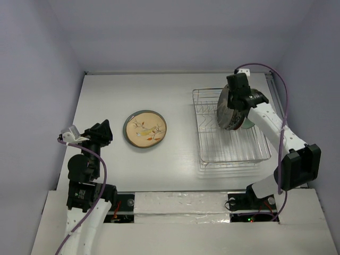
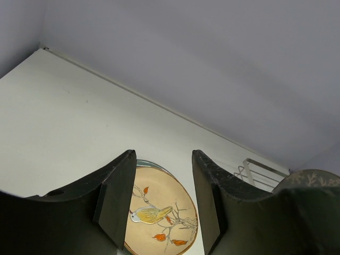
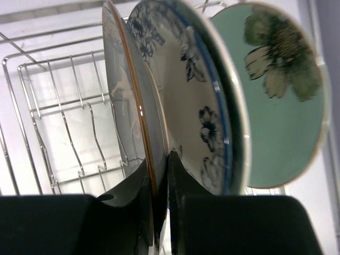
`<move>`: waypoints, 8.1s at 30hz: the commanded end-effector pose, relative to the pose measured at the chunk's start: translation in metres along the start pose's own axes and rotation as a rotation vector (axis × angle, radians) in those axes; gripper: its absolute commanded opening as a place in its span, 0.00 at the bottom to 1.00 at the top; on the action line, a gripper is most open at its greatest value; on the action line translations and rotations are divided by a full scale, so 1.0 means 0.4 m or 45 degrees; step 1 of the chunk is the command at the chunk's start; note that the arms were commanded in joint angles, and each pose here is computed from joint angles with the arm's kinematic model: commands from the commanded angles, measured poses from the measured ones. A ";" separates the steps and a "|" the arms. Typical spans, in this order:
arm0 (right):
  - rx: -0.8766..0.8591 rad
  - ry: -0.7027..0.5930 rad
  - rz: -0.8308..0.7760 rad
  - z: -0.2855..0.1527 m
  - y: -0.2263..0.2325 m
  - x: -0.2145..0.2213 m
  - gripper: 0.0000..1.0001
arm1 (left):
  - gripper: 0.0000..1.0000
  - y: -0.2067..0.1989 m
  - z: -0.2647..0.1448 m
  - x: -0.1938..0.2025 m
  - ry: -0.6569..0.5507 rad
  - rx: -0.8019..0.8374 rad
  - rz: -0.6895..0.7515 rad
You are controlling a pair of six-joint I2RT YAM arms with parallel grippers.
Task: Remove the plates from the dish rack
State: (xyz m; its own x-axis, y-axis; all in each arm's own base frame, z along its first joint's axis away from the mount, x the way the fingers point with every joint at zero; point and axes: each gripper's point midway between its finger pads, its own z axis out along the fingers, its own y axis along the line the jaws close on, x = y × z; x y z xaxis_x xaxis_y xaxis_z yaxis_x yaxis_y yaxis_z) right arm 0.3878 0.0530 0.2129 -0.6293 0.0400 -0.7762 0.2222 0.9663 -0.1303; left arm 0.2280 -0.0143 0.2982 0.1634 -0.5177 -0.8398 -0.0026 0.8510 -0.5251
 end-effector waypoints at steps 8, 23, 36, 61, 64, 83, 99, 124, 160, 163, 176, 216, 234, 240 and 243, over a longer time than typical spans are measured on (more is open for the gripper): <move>-0.165 -0.550 0.298 -0.376 -0.111 -0.326 0.00 | 0.43 -0.031 -0.002 -0.054 -0.088 0.054 -0.023; -1.335 -0.473 0.743 -0.570 0.354 -0.296 0.00 | 0.43 -0.026 0.008 -0.039 -0.060 0.038 -0.017; -1.627 -0.132 0.874 -0.466 0.753 -0.129 0.00 | 0.43 -0.021 0.017 -0.026 -0.034 0.022 -0.009; -1.386 0.247 0.944 -0.224 0.927 0.208 0.12 | 0.43 -0.020 0.020 -0.023 -0.029 0.020 -0.010; -1.315 0.278 0.889 -0.204 0.923 0.255 0.38 | 0.43 -0.020 0.019 -0.024 -0.030 0.021 -0.008; -0.702 0.218 0.244 -0.081 0.736 0.374 0.94 | 0.43 -0.024 0.012 -0.034 -0.050 0.032 -0.014; -0.542 -0.264 0.344 -0.309 0.319 0.012 0.00 | 0.40 -0.024 0.013 -0.034 -0.052 0.033 -0.015; -0.004 -0.156 0.287 -0.097 -0.090 -0.065 0.35 | 0.26 -0.035 -0.006 -0.053 -0.085 0.065 -0.026; 0.154 -0.007 0.121 0.058 -0.082 0.014 0.33 | 0.27 -0.034 -0.002 -0.048 -0.077 0.060 -0.022; 0.152 -0.020 0.100 0.057 -0.081 -0.003 0.33 | 0.27 -0.033 0.000 -0.046 -0.074 0.059 -0.021; 0.065 -0.246 0.159 -0.104 -0.120 -0.161 0.00 | 0.27 -0.032 0.002 -0.043 -0.068 0.056 -0.023; -1.519 0.010 0.837 -0.425 0.868 -0.006 0.00 | 0.30 -0.028 0.008 -0.031 -0.041 0.040 -0.017; -1.291 0.149 0.808 -0.257 0.896 0.164 0.19 | 0.31 -0.028 0.008 -0.031 -0.042 0.041 -0.018; -1.162 0.195 0.689 -0.208 0.875 0.231 0.42 | 0.31 -0.029 0.008 -0.033 -0.045 0.043 -0.020; -1.109 0.205 0.621 -0.194 0.859 0.254 0.49 | 0.31 -0.029 0.007 -0.034 -0.047 0.044 -0.019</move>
State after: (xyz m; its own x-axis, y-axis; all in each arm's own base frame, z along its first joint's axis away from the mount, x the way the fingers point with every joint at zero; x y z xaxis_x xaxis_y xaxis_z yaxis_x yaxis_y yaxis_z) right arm 0.3357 0.4059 0.1104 -0.7642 0.4439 -0.4679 -0.0403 0.6912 0.7215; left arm 0.2310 -0.0153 0.2962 0.1536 -0.5174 -0.8418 -0.0064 0.8514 -0.5245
